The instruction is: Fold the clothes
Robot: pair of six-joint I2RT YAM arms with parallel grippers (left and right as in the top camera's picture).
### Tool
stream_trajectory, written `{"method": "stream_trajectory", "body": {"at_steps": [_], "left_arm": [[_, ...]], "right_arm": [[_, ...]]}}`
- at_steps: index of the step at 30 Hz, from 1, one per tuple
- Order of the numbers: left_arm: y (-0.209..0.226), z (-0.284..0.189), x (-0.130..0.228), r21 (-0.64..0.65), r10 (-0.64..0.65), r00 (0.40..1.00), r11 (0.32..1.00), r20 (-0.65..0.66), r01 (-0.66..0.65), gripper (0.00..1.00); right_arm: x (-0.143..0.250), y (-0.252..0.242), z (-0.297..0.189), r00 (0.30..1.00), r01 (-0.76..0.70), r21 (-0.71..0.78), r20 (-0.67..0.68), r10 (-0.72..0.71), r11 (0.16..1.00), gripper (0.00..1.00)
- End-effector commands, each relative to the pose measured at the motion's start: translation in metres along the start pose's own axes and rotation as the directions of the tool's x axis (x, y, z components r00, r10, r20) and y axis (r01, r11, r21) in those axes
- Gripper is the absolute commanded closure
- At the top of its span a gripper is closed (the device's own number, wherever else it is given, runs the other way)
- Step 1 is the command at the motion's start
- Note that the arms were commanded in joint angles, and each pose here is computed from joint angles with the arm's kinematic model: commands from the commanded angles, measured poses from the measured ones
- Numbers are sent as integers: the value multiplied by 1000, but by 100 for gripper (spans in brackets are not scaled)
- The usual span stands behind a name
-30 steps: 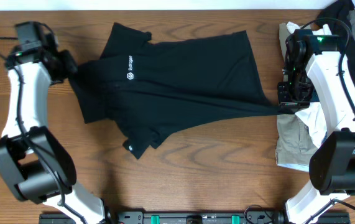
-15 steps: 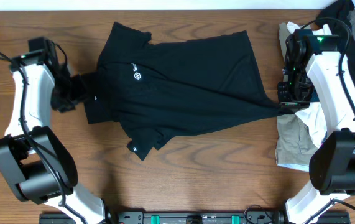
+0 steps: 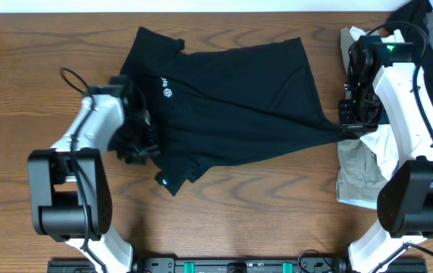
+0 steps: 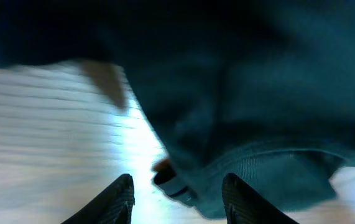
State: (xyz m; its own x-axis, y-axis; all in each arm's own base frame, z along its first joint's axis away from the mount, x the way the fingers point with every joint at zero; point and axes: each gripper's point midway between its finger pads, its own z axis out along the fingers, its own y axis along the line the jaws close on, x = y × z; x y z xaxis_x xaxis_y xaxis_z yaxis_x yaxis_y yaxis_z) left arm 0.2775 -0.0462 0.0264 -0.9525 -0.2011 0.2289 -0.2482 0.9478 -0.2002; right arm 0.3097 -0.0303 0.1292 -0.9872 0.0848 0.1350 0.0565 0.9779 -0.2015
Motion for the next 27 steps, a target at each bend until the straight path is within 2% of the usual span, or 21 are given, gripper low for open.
{"method": "stream_trajectory", "body": {"at_steps": [1,4,7,8,11,12,16,22,27], "left_arm": [[-6,23,18,31,-26,998,999,-57,28,52],[-19,36,26,113,-12,997,993,-74,20,52],[-17,44,27,112,-5,998,994,-65,12,53],[-17,44,26,113,-4,998,993,-63,11,59],[-18,43,26,120,-3,998,993,-60,11,91],[-20,41,28,129,-4,998,992,-66,12,94],[-25,15,37,138,33,997,990,-63,-24,94],[-20,-50,48,162,24,994,986,102,-40,94],[-12,-84,58,150,14,972,987,233,-50,94]], "right_arm": [[1,-5,-3,1000,-11,8,12,11,1000,99],[1,-5,-3,1000,-11,8,12,11,1000,99],[1,-5,-3,1000,-11,8,12,11,1000,99],[1,-5,-3,1000,-11,8,12,11,1000,99],[1,-5,-3,1000,-11,8,11,10,1000,99],[1,-5,-3,1000,-11,8,11,10,1000,99],[2,-4,-3,1000,-10,7,7,10,1000,99],[8,1,-3,1000,-6,-27,-18,5,1000,99],[9,6,-3,1000,-6,-54,-22,5,999,99]]}}
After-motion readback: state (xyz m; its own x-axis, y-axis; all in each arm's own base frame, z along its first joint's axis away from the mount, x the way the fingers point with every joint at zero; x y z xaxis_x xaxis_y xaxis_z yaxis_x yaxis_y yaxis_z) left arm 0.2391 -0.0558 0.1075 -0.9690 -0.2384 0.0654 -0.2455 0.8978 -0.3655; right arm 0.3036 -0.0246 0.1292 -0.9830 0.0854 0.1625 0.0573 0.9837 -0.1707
